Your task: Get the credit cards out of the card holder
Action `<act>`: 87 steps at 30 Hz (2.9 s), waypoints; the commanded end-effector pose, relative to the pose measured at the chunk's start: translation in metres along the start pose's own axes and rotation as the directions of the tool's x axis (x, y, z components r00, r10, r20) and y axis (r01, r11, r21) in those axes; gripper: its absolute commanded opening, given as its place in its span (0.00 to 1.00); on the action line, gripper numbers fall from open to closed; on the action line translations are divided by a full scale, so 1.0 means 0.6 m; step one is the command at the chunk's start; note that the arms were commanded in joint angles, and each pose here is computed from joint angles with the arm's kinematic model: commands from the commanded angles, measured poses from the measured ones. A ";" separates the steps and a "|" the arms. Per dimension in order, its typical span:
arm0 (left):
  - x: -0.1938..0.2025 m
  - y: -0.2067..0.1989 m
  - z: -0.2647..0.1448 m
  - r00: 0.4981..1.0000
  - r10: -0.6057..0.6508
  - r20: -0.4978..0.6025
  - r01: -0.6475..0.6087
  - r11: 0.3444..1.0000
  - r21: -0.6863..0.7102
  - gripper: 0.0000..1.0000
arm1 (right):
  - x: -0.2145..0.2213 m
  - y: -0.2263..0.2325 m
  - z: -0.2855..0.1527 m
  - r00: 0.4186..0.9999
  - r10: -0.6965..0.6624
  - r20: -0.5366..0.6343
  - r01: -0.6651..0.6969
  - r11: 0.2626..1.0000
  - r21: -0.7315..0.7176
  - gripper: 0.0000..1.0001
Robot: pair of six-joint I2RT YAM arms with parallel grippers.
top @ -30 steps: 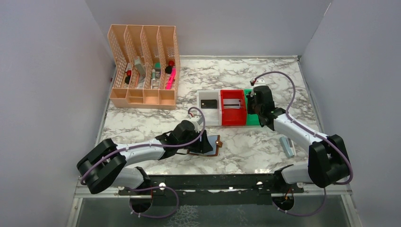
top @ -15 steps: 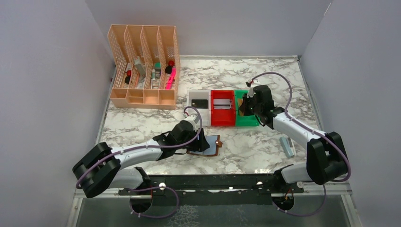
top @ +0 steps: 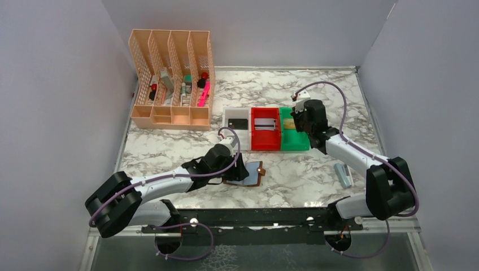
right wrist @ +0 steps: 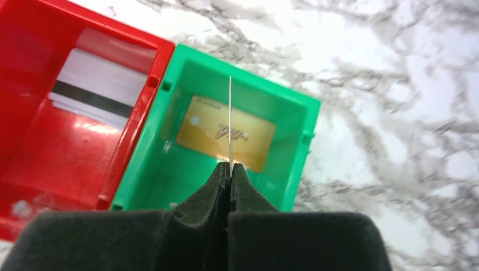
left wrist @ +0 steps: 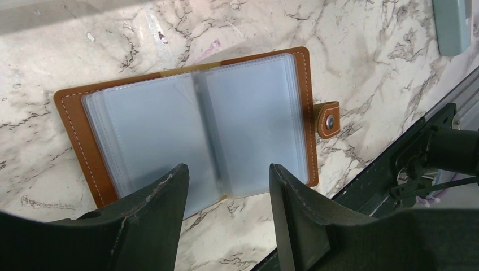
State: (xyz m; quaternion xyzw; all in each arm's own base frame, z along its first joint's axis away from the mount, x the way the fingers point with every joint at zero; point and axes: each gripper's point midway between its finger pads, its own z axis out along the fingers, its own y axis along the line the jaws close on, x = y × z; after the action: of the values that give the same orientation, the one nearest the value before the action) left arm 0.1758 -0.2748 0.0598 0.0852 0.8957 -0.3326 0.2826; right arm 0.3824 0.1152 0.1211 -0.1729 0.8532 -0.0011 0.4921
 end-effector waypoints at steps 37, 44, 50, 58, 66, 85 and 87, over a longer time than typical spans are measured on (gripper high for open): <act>-0.001 -0.017 0.005 0.996 0.073 -0.050 -0.071 0.997 0.030 0.59 | 0.062 0.007 0.097 0.824 -0.562 0.070 0.565 0.824 -0.038 0.27; 0.002 -0.018 0.007 0.996 0.069 -0.061 -0.067 0.997 0.031 0.59 | 0.068 0.010 0.089 0.826 -0.559 0.075 0.563 0.825 -0.048 0.36; 0.006 -0.015 0.008 0.995 0.065 -0.070 -0.063 0.998 0.027 0.59 | 0.068 -0.006 0.087 0.836 -0.547 0.047 0.547 0.837 0.004 0.38; 0.005 -0.018 0.007 0.995 0.066 -0.068 -0.064 0.997 0.033 0.59 | 0.025 -0.022 0.078 0.933 -0.354 0.059 0.349 0.933 0.085 0.37; 0.003 -0.020 0.006 0.996 0.059 -0.067 -0.057 0.998 0.036 0.59 | 0.026 0.019 0.032 0.956 0.284 -0.077 -0.281 0.958 0.052 0.27; 0.003 -0.022 0.006 0.995 0.066 -0.081 -0.064 0.997 0.032 0.59 | 0.131 0.038 0.077 0.855 0.434 -0.285 -0.392 0.899 0.194 0.18; 0.000 -0.024 0.007 0.994 0.072 -0.084 -0.069 0.997 0.030 0.59 | 0.132 0.037 0.084 0.854 0.437 -0.282 -0.393 0.897 0.201 0.18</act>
State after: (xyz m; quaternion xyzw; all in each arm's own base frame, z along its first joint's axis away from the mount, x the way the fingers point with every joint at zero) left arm 0.1689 -0.2773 0.0521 0.1200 0.9061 -0.3182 0.2515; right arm 0.3730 0.1231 0.0279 0.0373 0.9378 0.0342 0.3435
